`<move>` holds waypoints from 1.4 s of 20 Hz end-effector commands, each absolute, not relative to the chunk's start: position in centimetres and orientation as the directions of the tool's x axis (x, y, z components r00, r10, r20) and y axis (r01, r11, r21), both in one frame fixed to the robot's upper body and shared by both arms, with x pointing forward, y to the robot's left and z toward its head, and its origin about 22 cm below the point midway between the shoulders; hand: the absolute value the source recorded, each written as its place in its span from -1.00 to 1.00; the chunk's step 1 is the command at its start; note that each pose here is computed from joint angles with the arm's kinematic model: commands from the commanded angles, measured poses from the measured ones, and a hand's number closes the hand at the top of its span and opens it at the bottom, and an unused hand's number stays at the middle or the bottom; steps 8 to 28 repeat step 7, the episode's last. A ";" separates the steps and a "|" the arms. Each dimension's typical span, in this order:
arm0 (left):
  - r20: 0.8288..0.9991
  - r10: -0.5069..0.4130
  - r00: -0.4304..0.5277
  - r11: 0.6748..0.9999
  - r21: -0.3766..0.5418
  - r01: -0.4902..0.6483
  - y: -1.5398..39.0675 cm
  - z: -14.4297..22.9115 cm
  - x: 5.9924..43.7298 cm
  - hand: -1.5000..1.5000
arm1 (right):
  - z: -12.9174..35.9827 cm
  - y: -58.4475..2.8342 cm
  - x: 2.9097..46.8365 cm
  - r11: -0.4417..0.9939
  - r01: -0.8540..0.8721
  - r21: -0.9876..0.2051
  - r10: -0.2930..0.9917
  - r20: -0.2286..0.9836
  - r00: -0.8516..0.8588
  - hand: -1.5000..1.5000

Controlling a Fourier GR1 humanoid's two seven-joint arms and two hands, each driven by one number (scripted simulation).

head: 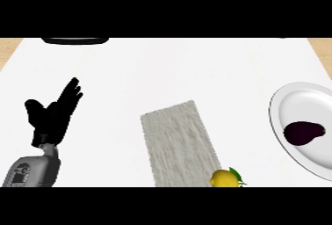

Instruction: Pick the eggplant from the placemat and place it in the plate

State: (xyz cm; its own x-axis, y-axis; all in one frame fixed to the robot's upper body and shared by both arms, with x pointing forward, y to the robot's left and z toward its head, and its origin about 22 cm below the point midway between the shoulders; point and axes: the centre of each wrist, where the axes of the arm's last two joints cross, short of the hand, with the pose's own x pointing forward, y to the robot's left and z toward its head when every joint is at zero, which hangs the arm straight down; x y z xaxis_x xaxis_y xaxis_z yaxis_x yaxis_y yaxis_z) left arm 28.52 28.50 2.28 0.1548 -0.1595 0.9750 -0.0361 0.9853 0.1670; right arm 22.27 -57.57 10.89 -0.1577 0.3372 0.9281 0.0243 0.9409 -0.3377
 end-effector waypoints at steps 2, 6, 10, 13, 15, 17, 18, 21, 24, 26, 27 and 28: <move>0.974 -0.160 0.162 0.986 0.167 -0.029 29.1 2.6 29.1 0.00 | 9.4 -58.6 20.6 0.953 -0.071 -0.296 0.270 0.928 -0.256 -1.00; 0.973 -0.160 0.166 0.986 0.167 -0.029 28.5 1.7 29.4 0.00 | 10.2 -58.9 21.2 0.943 -0.073 -0.326 0.301 0.924 -0.236 -1.00; 0.977 -0.164 0.135 0.985 0.169 -0.030 26.9 3.2 29.8 0.00 | 9.9 -58.8 21.3 0.945 -0.077 -0.318 0.297 0.931 -0.211 -1.00; 0.977 -0.164 0.135 0.985 0.169 -0.030 26.9 3.2 29.8 0.00 | 9.9 -58.8 21.3 0.945 -0.077 -0.318 0.297 0.931 -0.211 -1.00; 0.977 -0.164 0.135 0.985 0.169 -0.030 26.9 3.2 29.8 0.00 | 9.9 -58.8 21.3 0.945 -0.077 -0.318 0.297 0.931 -0.211 -1.00; 0.977 -0.164 0.135 0.985 0.169 -0.030 26.9 3.2 29.8 0.00 | 9.9 -58.8 21.3 0.945 -0.077 -0.318 0.297 0.931 -0.211 -1.00; 0.977 -0.164 0.135 0.985 0.169 -0.030 26.9 3.2 29.8 0.00 | 9.9 -58.8 21.3 0.945 -0.077 -0.318 0.297 0.931 -0.211 -1.00; 0.977 -0.164 0.135 0.985 0.169 -0.030 26.9 3.2 29.8 0.00 | 9.9 -58.8 21.3 0.945 -0.077 -0.318 0.297 0.931 -0.211 -1.00; 0.977 -0.164 0.135 0.985 0.169 -0.030 26.9 3.2 29.8 0.00 | 9.9 -58.8 21.3 0.945 -0.077 -0.318 0.297 0.931 -0.211 -1.00; 0.977 -0.164 0.135 0.985 0.169 -0.030 26.9 3.2 29.8 0.00 | 9.9 -58.8 21.3 0.945 -0.077 -0.318 0.297 0.931 -0.211 -1.00; 0.977 -0.164 0.135 0.985 0.169 -0.030 26.9 3.2 29.8 0.00 | 9.9 -58.8 21.3 0.945 -0.077 -0.318 0.297 0.931 -0.211 -1.00; 0.977 -0.164 0.135 0.985 0.169 -0.030 26.9 3.2 29.8 0.00 | 9.9 -58.8 21.3 0.945 -0.077 -0.318 0.297 0.931 -0.211 -1.00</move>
